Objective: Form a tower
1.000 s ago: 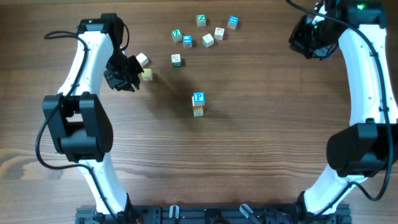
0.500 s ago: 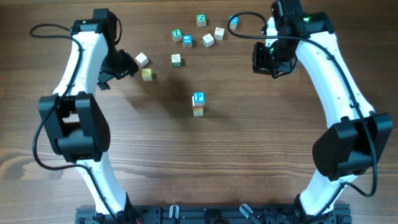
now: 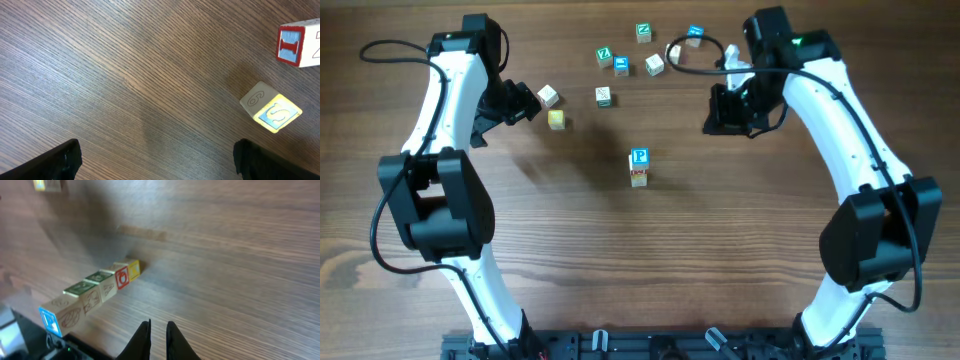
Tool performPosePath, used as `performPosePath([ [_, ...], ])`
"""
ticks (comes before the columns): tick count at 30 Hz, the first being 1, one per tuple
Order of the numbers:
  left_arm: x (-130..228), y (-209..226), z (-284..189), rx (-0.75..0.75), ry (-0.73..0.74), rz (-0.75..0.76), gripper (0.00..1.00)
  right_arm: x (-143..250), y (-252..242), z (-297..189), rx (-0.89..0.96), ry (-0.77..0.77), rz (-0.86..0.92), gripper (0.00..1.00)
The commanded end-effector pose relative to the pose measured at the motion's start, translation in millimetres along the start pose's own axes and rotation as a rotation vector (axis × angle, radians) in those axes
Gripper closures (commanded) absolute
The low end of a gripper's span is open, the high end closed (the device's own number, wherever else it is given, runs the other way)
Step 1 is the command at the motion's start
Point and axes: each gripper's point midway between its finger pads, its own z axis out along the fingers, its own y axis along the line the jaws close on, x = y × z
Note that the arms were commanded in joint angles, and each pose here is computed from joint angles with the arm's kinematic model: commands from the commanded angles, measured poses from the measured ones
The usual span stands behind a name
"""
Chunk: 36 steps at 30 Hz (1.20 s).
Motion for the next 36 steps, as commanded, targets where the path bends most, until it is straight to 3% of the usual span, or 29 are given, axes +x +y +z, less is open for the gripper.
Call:
performPosePath([
  [1,-1,3,2,-0.016,-0.007,-0.013,0.00,13,13,19,-0.040,0.047,-0.049,0.88],
  [9,-1,3,2,-0.016,-0.007,-0.013,0.00,18,42,64,-0.120,0.030,-0.115,0.93],
  [15,-1,3,2,-0.016,-0.007,-0.013,0.00,23,67,61,-0.242,0.049,-0.142,0.96],
  [36,-1,3,2,-0.016,-0.007,-0.013,0.00,32,83,69,-0.248,0.074,-0.138,0.96],
])
